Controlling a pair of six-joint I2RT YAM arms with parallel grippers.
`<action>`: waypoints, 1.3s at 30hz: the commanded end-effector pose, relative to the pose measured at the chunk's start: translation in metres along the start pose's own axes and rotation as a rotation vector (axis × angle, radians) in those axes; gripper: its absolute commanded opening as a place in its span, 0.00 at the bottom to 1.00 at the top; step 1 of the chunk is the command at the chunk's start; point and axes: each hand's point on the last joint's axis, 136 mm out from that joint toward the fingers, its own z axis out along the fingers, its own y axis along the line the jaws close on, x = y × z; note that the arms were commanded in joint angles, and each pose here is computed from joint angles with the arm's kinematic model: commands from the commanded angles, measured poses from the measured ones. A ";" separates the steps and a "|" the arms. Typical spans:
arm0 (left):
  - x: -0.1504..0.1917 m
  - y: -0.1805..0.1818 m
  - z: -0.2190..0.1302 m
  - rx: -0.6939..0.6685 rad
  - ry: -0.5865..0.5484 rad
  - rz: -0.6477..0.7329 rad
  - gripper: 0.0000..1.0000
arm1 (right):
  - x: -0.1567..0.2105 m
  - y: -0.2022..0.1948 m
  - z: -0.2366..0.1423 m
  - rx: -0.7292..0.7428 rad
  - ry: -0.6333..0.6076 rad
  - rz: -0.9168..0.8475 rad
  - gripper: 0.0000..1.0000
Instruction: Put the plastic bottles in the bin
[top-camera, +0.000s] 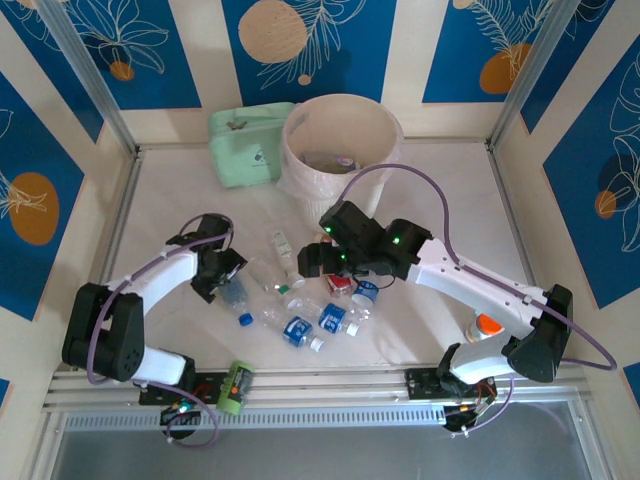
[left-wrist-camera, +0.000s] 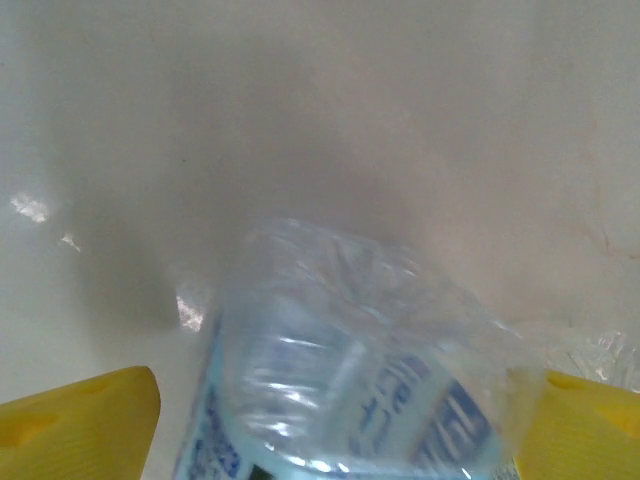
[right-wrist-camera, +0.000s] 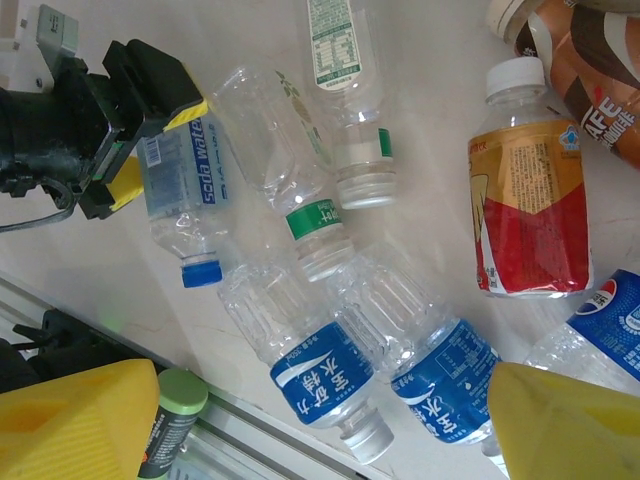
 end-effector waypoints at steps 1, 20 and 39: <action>-0.002 0.004 0.007 -0.015 0.005 -0.019 0.85 | -0.001 0.003 -0.006 0.004 -0.003 -0.024 0.86; -0.018 -0.010 -0.035 0.067 -0.088 0.100 0.58 | -0.014 0.010 -0.022 -0.027 -0.060 -0.010 0.86; -0.014 -0.181 -0.299 1.234 -0.241 0.298 0.53 | -0.083 0.107 -0.075 -0.443 -0.093 -0.041 0.89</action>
